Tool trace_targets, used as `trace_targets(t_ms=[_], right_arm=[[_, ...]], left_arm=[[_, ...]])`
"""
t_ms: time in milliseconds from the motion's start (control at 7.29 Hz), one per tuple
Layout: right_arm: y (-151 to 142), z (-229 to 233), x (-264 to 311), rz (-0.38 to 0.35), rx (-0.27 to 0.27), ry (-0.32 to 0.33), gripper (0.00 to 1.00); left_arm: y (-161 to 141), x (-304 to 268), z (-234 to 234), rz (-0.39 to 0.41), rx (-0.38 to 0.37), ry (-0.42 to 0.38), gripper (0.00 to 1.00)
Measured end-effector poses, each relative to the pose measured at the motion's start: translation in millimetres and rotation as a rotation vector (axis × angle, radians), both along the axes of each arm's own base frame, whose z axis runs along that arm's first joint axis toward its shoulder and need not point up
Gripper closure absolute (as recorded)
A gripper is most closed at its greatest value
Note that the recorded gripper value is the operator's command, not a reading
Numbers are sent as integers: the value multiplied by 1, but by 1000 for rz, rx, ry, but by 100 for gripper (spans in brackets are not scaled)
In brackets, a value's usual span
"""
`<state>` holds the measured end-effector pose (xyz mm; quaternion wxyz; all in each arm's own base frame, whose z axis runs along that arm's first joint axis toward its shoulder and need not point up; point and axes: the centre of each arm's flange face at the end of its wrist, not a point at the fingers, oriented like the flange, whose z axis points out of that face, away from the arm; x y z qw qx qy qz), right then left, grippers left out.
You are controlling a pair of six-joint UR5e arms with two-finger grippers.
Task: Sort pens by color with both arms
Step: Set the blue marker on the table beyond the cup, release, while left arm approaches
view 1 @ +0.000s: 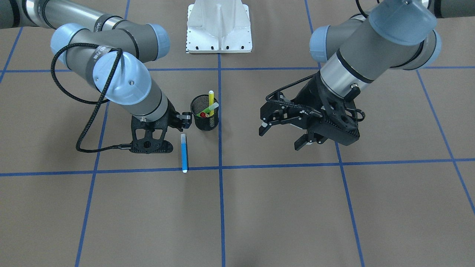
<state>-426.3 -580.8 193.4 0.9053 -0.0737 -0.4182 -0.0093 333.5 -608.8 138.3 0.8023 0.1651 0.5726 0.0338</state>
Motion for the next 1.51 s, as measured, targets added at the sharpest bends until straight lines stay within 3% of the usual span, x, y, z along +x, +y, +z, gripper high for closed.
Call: trace_targets(t_ms=[274, 686, 960, 1509], right_arm=[[-28, -14, 63, 43, 116, -36, 2], [-62, -21, 135, 134, 256, -23, 1], [-68, -23, 147, 151, 283, -24, 1], [-69, -20, 149, 158, 279, -21, 1]], left_arm=[[19, 33, -9, -22, 3, -4, 1], [53, 79, -22, -92, 16, -22, 3], [77, 122, -40, -121, 17, -95, 4], [121, 191, -65, -63, 42, -196, 10]])
